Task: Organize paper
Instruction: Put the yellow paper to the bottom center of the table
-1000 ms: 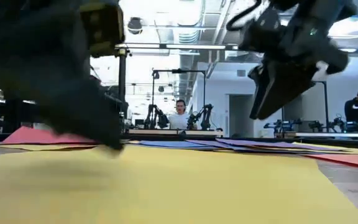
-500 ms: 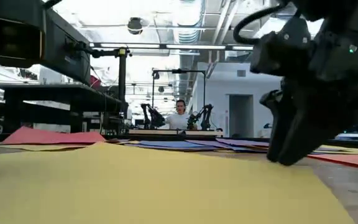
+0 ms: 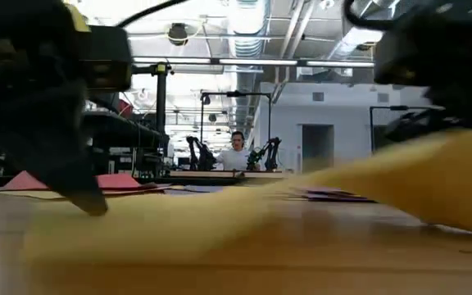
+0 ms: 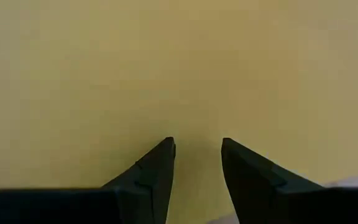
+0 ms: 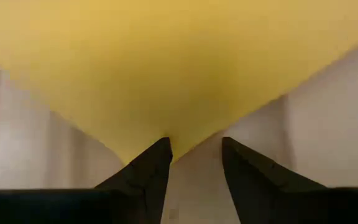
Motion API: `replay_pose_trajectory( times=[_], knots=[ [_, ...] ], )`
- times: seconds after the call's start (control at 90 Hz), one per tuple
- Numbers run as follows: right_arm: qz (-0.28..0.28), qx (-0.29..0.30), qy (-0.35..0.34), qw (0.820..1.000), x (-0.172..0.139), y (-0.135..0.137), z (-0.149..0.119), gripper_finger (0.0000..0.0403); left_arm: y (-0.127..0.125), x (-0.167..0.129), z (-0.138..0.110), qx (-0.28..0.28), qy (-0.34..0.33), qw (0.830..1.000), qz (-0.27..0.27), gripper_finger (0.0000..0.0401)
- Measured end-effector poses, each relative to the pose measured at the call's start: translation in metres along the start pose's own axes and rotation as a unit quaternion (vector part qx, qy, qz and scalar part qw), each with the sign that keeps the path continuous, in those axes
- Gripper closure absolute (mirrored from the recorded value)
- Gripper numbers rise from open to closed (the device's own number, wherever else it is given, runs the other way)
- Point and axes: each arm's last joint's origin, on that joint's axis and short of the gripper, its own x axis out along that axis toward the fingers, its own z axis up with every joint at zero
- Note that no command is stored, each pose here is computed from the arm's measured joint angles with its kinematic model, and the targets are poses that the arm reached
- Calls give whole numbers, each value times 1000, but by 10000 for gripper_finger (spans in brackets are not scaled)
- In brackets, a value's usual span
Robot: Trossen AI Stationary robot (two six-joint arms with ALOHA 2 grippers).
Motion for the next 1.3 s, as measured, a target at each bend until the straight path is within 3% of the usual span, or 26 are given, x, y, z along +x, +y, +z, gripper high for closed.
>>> replay_pose_trajectory(
  times=[0.122,0.244,0.356,0.489,0.656,0.7,1.078,1.3],
  knots=[
    [-15,11,40,999,-14,1,-8,266,2,-3,5,56,5,998,-5,283],
    [-26,9,40,999,-33,2,0,266,-3,-17,17,72,3,997,-8,283],
    [-17,4,-7,1000,-36,3,12,266,-17,-34,28,38,-18,998,-39,283],
    [-25,6,-43,999,-19,-2,23,266,-26,-35,5,-9,8,999,-38,283],
    [-65,40,-11,997,11,-17,20,266,-17,-24,-25,-67,19,996,62,283],
    [-66,45,-9,997,14,-16,19,266,-17,-20,-24,-74,17,995,65,283],
    [-7,101,-8,995,5,21,-1,266,-4,-4,-4,45,19,995,82,283],
    [50,112,-34,992,2,40,-4,266,-5,1,6,68,3,996,64,283]
  ],
)
